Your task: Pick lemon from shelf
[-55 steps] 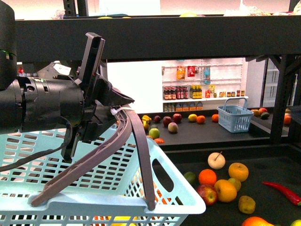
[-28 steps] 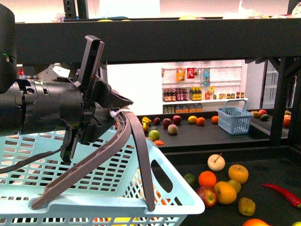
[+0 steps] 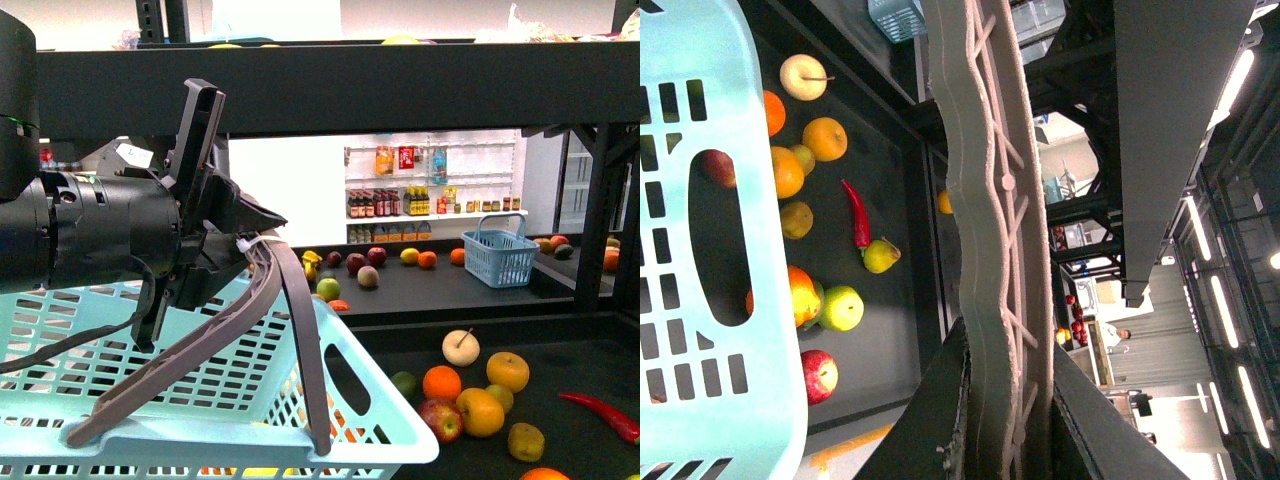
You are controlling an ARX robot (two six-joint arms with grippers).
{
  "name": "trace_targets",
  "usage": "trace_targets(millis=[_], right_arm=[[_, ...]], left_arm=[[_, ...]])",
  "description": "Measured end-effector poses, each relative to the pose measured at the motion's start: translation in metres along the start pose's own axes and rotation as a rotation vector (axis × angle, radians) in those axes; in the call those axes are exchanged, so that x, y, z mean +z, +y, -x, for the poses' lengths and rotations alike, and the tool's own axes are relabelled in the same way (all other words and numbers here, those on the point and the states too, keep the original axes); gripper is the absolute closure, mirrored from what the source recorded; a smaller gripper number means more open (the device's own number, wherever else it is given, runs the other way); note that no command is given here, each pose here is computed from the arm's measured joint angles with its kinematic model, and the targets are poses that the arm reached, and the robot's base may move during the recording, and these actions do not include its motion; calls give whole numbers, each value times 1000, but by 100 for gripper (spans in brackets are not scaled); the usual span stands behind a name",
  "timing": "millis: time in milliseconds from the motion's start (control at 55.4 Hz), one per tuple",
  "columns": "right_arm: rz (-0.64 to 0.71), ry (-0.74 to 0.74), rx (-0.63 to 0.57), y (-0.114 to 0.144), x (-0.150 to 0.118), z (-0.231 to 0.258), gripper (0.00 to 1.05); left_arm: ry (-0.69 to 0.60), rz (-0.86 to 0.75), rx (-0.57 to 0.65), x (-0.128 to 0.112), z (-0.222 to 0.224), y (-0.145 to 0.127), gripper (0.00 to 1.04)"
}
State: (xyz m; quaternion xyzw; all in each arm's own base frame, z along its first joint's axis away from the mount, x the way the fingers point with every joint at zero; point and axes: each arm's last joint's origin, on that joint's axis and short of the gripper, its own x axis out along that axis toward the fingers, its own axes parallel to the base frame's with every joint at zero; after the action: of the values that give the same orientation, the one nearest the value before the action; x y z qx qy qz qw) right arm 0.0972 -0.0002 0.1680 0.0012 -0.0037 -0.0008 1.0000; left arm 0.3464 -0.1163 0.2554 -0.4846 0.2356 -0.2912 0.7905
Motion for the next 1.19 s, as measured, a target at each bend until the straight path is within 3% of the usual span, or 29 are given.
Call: trace_targets(millis=[199, 776, 957, 1083, 1192], right_arm=[[0, 0, 0, 0, 0, 0, 102], [0, 0, 0, 0, 0, 0, 6], [0, 0, 0, 0, 0, 0, 7], [0, 0, 0, 0, 0, 0, 7], [0, 0, 0, 0, 0, 0, 7]], left_arm=[[-1, 0, 1, 0, 0, 0, 93], [-22, -19, 31, 2, 1, 3, 93], [-221, 46, 48, 30, 4, 16, 93], [-444, 114, 29, 69, 15, 32, 93], [-711, 179, -37, 116, 46, 53, 93]])
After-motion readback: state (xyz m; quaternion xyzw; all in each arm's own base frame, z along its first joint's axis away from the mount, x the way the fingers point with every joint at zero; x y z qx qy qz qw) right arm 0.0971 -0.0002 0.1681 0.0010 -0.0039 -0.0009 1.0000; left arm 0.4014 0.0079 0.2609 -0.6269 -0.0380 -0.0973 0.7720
